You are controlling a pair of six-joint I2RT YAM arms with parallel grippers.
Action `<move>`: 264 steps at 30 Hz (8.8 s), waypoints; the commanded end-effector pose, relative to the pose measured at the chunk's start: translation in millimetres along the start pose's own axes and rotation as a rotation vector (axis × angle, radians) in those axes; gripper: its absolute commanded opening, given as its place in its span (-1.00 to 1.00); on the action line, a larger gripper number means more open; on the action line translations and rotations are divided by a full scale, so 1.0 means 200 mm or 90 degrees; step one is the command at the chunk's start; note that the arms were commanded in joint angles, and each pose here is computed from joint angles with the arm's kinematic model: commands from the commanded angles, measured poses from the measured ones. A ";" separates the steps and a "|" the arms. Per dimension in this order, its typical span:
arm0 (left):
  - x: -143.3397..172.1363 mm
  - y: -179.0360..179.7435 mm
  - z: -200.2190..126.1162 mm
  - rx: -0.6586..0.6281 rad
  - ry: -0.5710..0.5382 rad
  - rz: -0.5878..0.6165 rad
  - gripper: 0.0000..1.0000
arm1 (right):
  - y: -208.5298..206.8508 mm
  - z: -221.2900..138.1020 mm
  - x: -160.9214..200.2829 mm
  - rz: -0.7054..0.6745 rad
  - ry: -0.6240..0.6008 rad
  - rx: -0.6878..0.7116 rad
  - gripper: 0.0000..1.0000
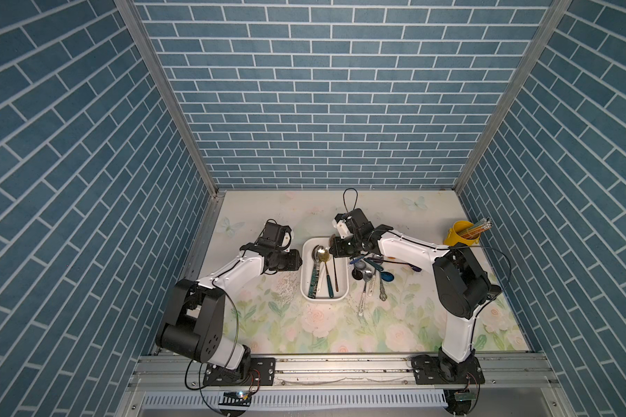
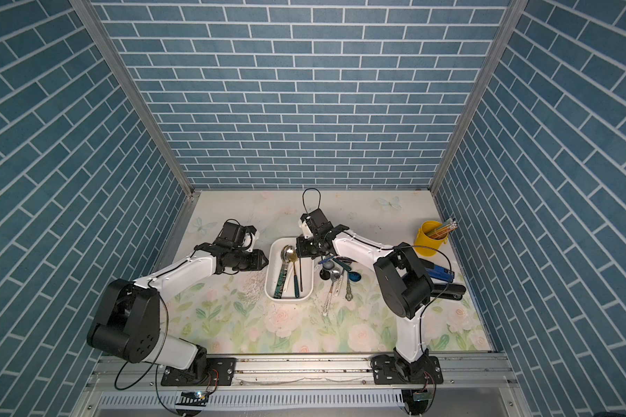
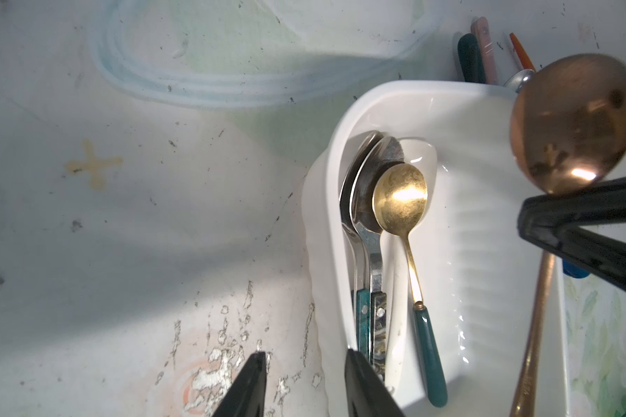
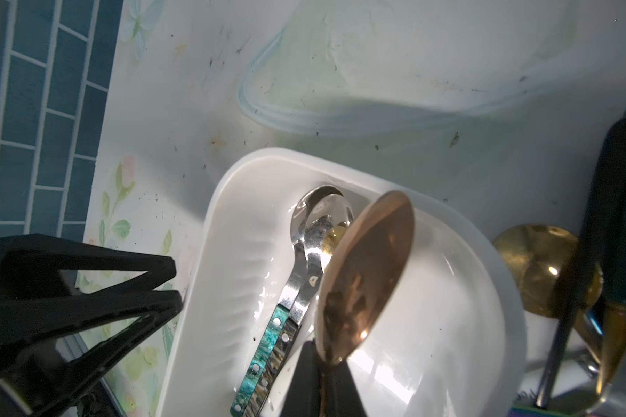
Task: Put the spoon into the storage box
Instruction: Place the spoon in the storage box, then pick up the spoon from the center of the board, then place the spoon in the storage box, then adjust the storage box at the center of the board.
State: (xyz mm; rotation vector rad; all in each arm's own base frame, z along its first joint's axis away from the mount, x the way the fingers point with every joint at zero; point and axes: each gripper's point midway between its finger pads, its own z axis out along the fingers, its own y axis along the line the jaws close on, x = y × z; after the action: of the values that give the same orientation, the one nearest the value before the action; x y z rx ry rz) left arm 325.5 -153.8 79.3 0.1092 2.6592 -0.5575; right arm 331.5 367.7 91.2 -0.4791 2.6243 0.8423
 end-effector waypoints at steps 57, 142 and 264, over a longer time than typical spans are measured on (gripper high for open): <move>-0.02 -0.06 0.04 -0.066 -0.004 0.062 -0.13 | -1.01 -0.73 0.42 0.504 -0.307 0.251 -0.24; 0.01 -0.04 0.06 -0.069 -0.001 0.048 -0.08 | -1.21 -0.72 0.42 0.750 -0.515 0.095 -0.96; 0.07 -0.01 0.00 -0.075 -0.031 -0.055 -0.21 | -0.60 -0.42 0.26 0.107 -0.005 0.239 -0.46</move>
State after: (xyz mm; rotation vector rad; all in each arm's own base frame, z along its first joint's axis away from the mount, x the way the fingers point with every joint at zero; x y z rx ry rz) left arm 313.5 -161.9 63.3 -0.0726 2.6654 -0.4544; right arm 329.6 209.0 65.9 -0.1266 2.7651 0.3889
